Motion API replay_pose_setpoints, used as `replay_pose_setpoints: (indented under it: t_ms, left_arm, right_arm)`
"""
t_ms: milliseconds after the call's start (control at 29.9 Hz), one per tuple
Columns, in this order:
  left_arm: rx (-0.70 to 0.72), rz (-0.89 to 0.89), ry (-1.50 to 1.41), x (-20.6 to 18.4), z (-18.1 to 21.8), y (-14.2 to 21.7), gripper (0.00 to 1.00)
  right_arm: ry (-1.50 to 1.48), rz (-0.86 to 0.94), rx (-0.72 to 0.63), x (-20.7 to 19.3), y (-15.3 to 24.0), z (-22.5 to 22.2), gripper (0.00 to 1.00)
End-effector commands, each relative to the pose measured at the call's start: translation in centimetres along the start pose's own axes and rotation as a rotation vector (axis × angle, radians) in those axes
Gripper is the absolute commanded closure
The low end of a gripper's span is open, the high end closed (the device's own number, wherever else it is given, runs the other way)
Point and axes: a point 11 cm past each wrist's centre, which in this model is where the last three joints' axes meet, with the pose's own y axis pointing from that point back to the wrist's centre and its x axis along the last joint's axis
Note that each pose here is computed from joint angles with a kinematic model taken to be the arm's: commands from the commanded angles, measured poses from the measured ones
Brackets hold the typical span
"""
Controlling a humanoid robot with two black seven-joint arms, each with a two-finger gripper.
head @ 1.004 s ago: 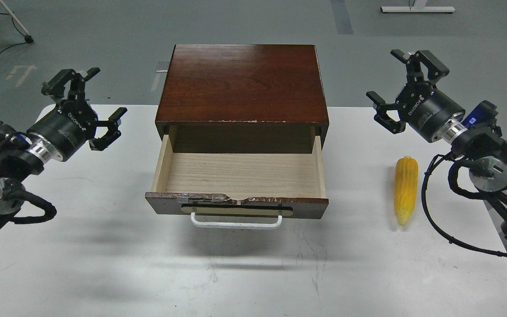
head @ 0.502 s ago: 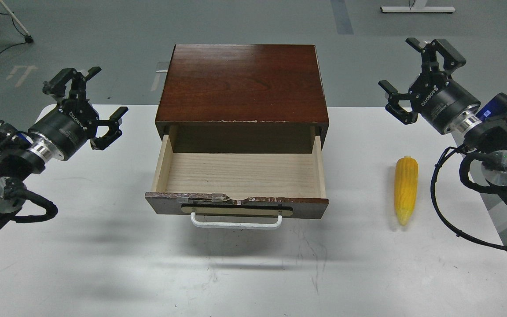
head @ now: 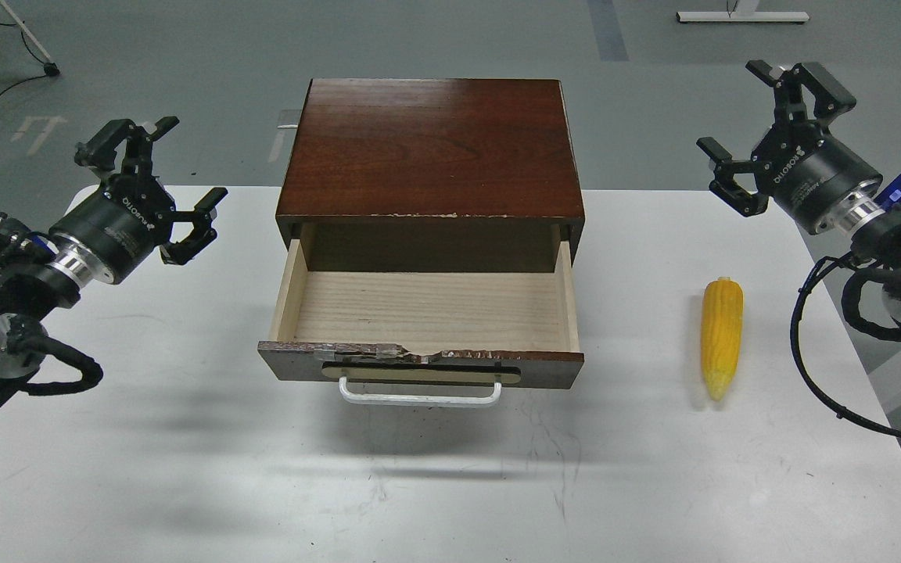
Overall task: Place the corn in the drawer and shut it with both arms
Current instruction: 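Lower the right gripper down onto the yellow corn cob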
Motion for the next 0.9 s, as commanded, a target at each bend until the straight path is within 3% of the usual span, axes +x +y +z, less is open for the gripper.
replay_pose_setpoints:
  t_ms: [0,402,569,703,871]
  left_arm:
    - [0.0,0.001,-0.001,0.0,0.0,0.0,0.02]
    - [0.003,0.002,0.001,0.1,-0.2,0.2,0.02]
    - [0.003,-0.015,0.007,-0.3,-0.4,0.1,0.01]
    - [0.003,-0.021,0.013,-0.5,-0.5,0.0,0.01]
    - [0.007,-0.023,0.017,-0.6,-0.8,0.1,0.02]
  right_arm:
    - [0.151,-0.03,-0.03,-0.3,0.1,0.4,0.0]
    - [0.863,0.025,-0.196,1.9,2.1,2.0,0.06]
    - [1.15,-0.014,-0.377,2.5,4.8,7.9,0.06]
    - [1.283,-0.033,-0.591,3.7,9.5,13.6,0.12]
    - [1.291,-0.019,-0.661,4.1,11.5,15.6,0.18]
